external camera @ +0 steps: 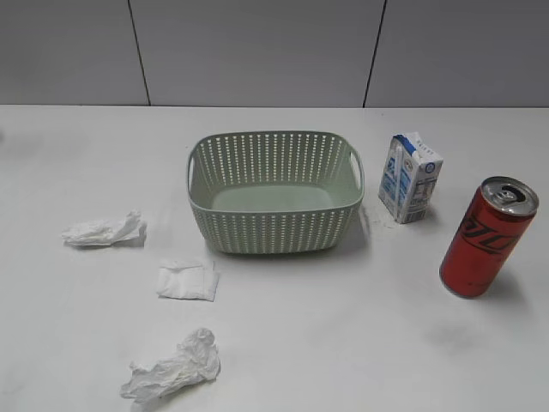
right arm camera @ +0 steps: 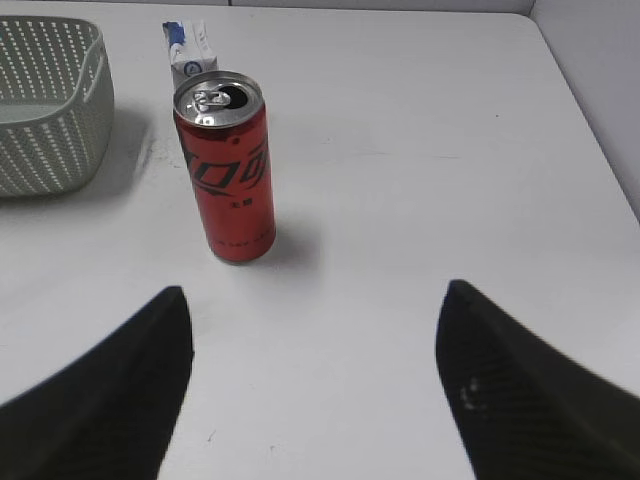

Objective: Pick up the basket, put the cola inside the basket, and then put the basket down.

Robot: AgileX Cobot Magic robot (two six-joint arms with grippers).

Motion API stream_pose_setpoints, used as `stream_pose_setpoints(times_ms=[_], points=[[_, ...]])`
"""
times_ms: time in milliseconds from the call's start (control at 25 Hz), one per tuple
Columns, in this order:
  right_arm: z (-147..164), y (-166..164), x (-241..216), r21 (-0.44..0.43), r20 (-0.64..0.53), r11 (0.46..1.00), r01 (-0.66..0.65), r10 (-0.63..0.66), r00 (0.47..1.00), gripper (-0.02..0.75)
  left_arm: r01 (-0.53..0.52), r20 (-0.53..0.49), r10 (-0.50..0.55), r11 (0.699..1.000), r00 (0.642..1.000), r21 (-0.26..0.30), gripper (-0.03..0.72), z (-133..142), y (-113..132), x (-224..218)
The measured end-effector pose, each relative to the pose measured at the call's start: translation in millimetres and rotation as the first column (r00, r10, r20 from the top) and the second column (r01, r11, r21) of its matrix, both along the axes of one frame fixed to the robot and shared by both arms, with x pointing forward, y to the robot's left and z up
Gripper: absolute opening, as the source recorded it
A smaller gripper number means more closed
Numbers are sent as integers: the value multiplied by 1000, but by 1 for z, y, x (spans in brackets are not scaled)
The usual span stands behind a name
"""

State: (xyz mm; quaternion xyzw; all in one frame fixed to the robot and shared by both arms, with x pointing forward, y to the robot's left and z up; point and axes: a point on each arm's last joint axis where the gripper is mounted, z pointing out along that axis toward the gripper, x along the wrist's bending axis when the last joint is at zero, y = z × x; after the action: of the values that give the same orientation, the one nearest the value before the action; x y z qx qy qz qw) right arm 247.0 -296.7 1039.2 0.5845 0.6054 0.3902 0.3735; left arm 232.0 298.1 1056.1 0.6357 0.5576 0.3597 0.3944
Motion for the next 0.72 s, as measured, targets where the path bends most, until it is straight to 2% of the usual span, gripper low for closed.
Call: stream_pose_setpoints(times_ms=[720], points=[[0, 0, 0, 0, 0, 1000, 0, 0, 1000, 571, 0, 0, 0, 1000, 1000, 0, 522, 0, 0, 0]])
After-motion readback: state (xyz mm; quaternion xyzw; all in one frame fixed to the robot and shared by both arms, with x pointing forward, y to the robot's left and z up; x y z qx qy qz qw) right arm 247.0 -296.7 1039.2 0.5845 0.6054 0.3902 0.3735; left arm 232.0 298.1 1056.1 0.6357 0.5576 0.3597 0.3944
